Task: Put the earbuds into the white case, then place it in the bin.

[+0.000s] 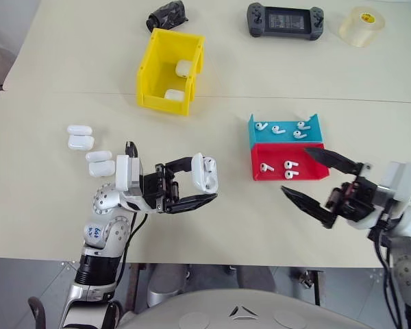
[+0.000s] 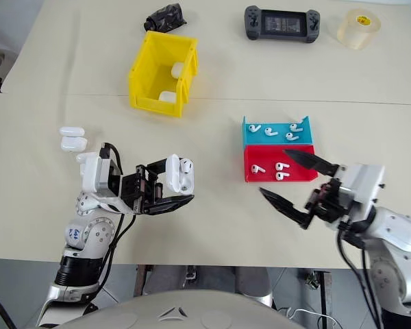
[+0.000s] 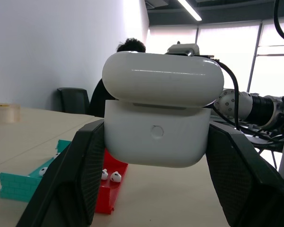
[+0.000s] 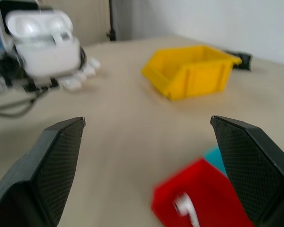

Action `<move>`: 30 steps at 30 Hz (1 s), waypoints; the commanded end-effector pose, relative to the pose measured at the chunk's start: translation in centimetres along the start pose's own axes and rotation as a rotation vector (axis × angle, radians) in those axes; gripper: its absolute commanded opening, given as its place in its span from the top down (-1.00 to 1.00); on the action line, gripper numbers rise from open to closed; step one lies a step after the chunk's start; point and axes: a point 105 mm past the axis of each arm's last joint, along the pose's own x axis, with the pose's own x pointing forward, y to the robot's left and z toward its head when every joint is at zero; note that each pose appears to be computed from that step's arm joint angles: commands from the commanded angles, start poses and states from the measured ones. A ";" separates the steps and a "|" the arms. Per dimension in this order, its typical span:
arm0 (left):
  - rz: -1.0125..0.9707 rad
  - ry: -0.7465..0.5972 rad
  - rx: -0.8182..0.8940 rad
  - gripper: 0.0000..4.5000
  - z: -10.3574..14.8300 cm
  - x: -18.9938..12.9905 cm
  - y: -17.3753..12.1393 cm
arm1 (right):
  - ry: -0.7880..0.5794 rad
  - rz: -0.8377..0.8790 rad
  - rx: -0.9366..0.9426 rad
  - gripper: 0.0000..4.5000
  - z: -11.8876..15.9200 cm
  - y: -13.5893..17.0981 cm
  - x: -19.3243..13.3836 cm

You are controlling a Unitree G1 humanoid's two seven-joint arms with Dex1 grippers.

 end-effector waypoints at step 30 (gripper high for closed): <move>-0.129 0.003 0.058 -0.24 0.3 2.8 -1.6 | 0.788 0.150 -0.247 -0.98 -1.5 -11.3 11.3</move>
